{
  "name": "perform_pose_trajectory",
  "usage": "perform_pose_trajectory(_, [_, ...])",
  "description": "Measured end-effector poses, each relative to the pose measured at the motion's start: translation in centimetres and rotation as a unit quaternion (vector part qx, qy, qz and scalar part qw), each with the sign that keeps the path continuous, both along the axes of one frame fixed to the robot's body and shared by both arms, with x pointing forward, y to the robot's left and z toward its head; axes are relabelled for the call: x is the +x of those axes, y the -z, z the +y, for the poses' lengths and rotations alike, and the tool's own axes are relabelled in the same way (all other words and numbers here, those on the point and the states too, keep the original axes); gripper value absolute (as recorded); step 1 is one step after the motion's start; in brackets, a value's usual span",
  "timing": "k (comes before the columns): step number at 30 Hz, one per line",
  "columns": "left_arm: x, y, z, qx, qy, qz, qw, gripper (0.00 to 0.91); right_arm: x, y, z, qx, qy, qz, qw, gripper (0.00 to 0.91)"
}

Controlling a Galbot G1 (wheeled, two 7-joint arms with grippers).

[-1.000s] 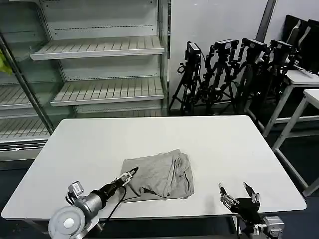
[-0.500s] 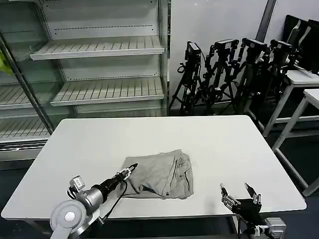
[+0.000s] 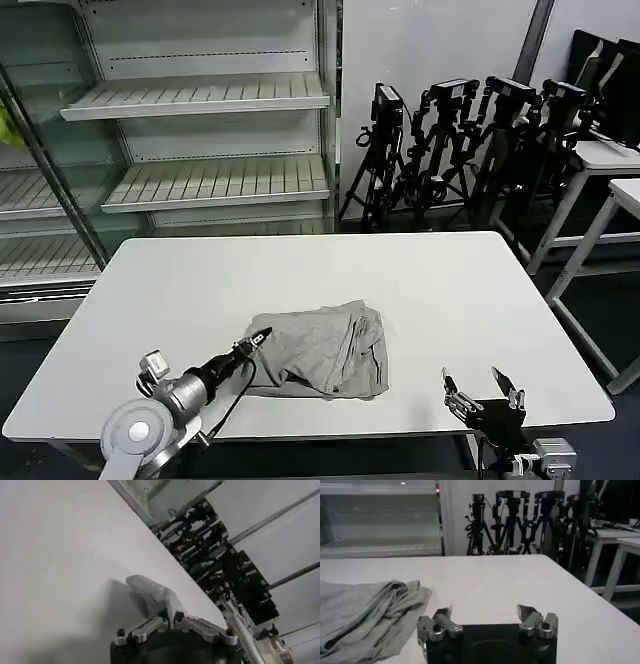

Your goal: Fold and organize the clothes.

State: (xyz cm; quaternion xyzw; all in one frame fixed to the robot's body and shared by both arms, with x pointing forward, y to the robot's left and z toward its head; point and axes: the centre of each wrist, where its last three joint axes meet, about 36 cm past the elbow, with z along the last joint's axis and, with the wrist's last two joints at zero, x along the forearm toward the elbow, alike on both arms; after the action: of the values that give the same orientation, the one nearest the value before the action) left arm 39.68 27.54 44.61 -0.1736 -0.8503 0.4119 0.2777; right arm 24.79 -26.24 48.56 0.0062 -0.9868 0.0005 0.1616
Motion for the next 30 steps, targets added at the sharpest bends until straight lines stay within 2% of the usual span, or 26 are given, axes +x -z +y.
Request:
perform_pose_trajectory(8, [-0.6,-0.9,1.6,0.017,-0.015,-0.006,1.000,0.040,0.3,-0.1,0.0,0.002,-0.005,-0.003,1.000,0.907])
perform_pose_trajectory(13, [-1.0,-2.0,5.3,0.050,-0.046,-0.014,0.998,0.040,0.9,0.1,0.1,0.006,-0.011,-0.003,1.000,0.907])
perform_pose_trajectory(16, [-1.3,-3.2,8.5,0.076,-0.073,-0.022,0.994,0.040,1.4,0.2,0.0,0.010,-0.015,-0.003,1.000,0.907])
perform_pose_trajectory(20, [-1.7,-6.0,13.4,0.114,-0.113,-0.040,0.986,0.040,2.1,0.4,0.0,0.015,-0.021,-0.006,1.000,0.907])
perform_pose_trajectory(24, [-2.2,-10.0,17.3,0.151,-0.148,-0.066,0.975,0.040,3.1,0.6,0.2,0.020,-0.028,-0.011,0.999,0.907])
perform_pose_trajectory(27, [-2.5,-12.7,17.9,0.159,-0.157,-0.088,0.971,0.040,3.6,0.7,0.4,0.023,-0.033,-0.015,0.999,0.907])
perform_pose_trajectory(30, [-2.6,-14.6,16.8,0.154,-0.151,-0.107,0.971,0.040,3.9,0.6,0.5,0.023,-0.035,-0.020,0.999,0.907])
